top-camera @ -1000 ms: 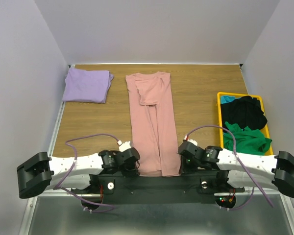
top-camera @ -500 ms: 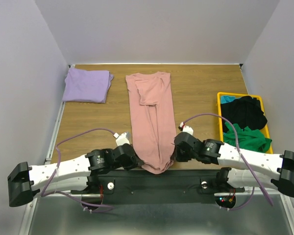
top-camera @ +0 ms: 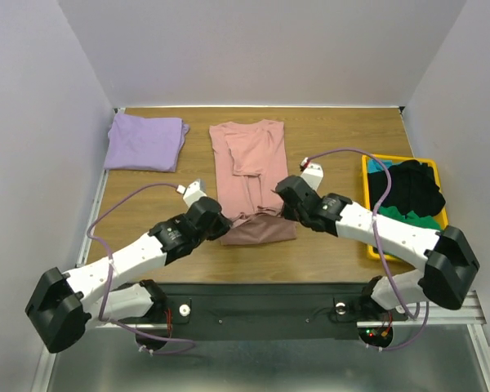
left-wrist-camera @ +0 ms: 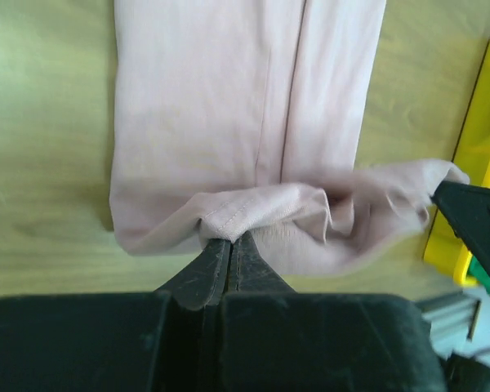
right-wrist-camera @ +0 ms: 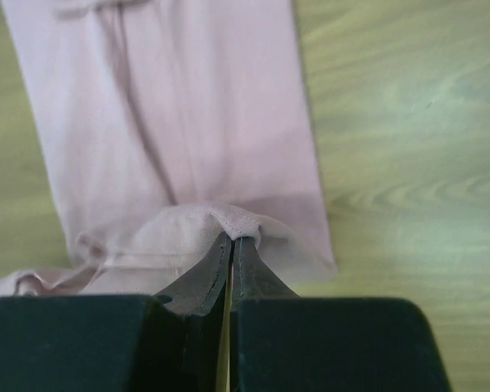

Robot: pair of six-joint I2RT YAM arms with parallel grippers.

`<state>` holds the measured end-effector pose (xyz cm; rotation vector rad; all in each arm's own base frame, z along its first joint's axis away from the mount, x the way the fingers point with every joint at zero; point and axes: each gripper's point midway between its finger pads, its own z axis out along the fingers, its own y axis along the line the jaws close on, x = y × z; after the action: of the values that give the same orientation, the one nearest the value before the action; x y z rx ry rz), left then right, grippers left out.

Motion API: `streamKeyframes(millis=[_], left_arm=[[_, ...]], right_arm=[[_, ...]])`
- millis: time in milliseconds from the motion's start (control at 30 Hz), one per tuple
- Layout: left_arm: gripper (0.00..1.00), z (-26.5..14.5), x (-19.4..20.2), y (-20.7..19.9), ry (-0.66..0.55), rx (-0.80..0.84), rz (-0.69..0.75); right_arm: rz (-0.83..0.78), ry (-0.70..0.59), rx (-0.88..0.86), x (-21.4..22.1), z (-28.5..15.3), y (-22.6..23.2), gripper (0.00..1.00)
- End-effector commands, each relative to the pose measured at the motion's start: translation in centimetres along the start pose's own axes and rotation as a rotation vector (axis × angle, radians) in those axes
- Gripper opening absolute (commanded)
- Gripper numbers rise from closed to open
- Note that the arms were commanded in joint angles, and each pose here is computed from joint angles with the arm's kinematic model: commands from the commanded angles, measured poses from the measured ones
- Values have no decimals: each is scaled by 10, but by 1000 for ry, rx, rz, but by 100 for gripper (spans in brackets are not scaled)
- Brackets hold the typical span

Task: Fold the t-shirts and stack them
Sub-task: Fold the tshirt

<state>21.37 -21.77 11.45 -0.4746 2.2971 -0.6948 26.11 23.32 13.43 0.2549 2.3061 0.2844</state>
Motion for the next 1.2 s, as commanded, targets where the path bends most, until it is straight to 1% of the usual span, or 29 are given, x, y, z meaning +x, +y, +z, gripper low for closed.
streamKeyframes(millis=[0,33,100,133,167,233,267,300,333,433,467,533,600,667,700,733,767,800,833,867,900,933,967,1000,1033,1100,1133,1167], left_arm=[[0,11,-45,-25,-115,16,44],[0,14,-58,-29,-135,13,58],[0,26,-64,-26,-131,-25,64],[0,28,-73,-34,-143,-17,70],[0,36,-80,-27,-147,-50,75],[0,42,-92,-35,-159,-33,74],[0,46,-99,-32,-166,-43,71],[0,55,-95,-30,-133,-45,80],[0,58,-99,-35,-130,-39,83],[0,71,-107,-24,-124,-81,77],[0,78,-105,-19,-110,-96,79],[0,83,-115,-19,-117,-95,75],[0,93,-118,-15,-114,-103,86],[0,99,-127,-14,-128,-107,92],[0,108,-124,-10,-112,-117,101],[15,112,-129,-13,-118,-112,103],[22,116,-135,-9,-121,-123,102],[38,122,-133,-8,-98,-120,109],[47,124,-139,-14,-104,-107,126],[57,124,-142,-14,-106,-108,128],[90,121,-144,-17,-108,-102,137],[98,118,-146,-21,-115,-90,138],[99,114,-147,-23,-119,-81,136],[98,106,-151,-27,-133,-65,134],[98,103,-145,-22,-123,-68,136],[98,89,-145,-21,-142,-55,124],[98,87,-132,-5,-122,-80,120],[98,82,-127,0,-119,-83,113]], right_arm=[[42,-147,51,-55,16,3,0],[39,-174,49,-66,17,7,0],[28,-175,61,-72,25,8,0],[24,-175,62,-75,29,9,0],[18,-185,47,-83,30,16,0],[15,-162,53,-87,44,13,0],[11,-154,47,-89,48,14,0],[27,-155,50,-98,53,12,0],[22,-132,44,-95,61,12,0],[27,-133,42,-107,73,11,0],[19,-118,45,-104,82,11,0],[17,-115,42,-111,91,11,0],[2,-87,53,-106,109,7,1],[4,-101,39,-115,118,12,4],[-5,-80,45,-110,130,12,4],[2,-78,45,-114,135,10,6],[3,-71,37,-115,138,12,15],[13,-78,35,-121,142,13,21],[14,-81,29,-124,142,15,29],[10,-78,11,-126,140,19,44],[6,-79,-2,-129,138,21,54],[5,-82,-26,-132,131,26,62],[0,-66,-56,-129,128,30,67],[-5,-50,-68,-123,126,29,69],[-11,-40,-100,-121,118,33,71],[-27,5,-207,-109,109,46,78],[-44,68,-286,-91,102,53,88],[-60,81,-344,-85,99,59,99]])
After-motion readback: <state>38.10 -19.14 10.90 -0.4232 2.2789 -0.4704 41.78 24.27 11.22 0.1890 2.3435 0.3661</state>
